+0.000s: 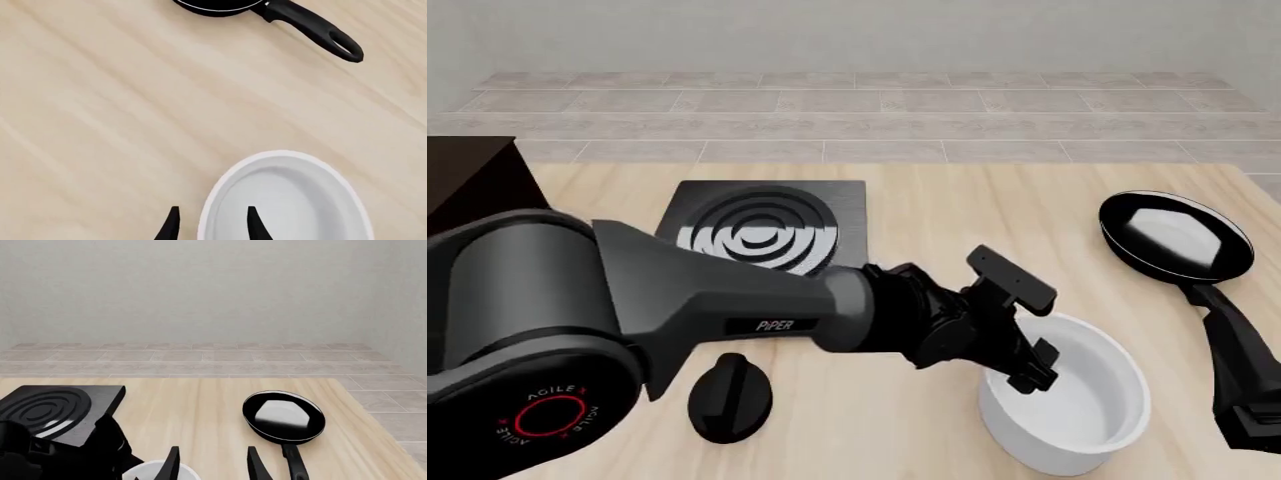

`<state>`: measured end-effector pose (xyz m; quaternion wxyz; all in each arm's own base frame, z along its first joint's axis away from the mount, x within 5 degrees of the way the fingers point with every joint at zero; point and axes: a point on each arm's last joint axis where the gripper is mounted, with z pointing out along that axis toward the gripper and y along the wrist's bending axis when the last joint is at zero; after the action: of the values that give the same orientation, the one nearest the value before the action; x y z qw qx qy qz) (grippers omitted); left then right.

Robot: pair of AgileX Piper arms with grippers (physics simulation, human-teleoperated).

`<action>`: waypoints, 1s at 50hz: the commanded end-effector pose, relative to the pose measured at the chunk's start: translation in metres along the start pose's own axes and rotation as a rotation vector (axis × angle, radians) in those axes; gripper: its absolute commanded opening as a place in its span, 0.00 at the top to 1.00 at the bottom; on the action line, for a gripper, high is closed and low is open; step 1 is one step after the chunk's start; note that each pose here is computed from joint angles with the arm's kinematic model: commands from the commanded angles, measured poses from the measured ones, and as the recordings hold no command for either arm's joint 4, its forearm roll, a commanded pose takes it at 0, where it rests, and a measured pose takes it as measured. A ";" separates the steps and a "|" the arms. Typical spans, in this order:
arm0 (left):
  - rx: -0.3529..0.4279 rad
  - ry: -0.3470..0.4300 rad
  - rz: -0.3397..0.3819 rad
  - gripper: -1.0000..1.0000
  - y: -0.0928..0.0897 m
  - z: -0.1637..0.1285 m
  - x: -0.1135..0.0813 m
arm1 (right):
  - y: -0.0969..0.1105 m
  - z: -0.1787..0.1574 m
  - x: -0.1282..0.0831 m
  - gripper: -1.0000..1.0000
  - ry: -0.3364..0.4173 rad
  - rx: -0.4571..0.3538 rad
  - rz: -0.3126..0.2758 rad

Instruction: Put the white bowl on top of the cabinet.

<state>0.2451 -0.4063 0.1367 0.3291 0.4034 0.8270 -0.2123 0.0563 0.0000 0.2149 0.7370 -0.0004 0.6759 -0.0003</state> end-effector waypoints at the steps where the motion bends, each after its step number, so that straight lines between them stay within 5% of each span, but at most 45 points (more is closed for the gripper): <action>1: 0.007 0.024 -0.025 1.00 -0.005 0.015 0.012 | 0.000 0.000 0.000 0.00 0.000 0.000 0.000; 21: 0.013 0.008 -0.036 1.00 -0.008 -0.013 0.005 | 0.000 0.000 0.000 0.00 0.000 0.000 0.000; 50: -0.052 -0.057 -0.034 1.00 0.033 -0.077 -0.012 | 0.000 0.000 0.000 0.00 0.000 0.000 0.000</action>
<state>0.2455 -0.3589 0.1775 0.3475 0.3976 0.8260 -0.1970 0.0563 0.0000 0.2149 0.7370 -0.0004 0.6759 -0.0002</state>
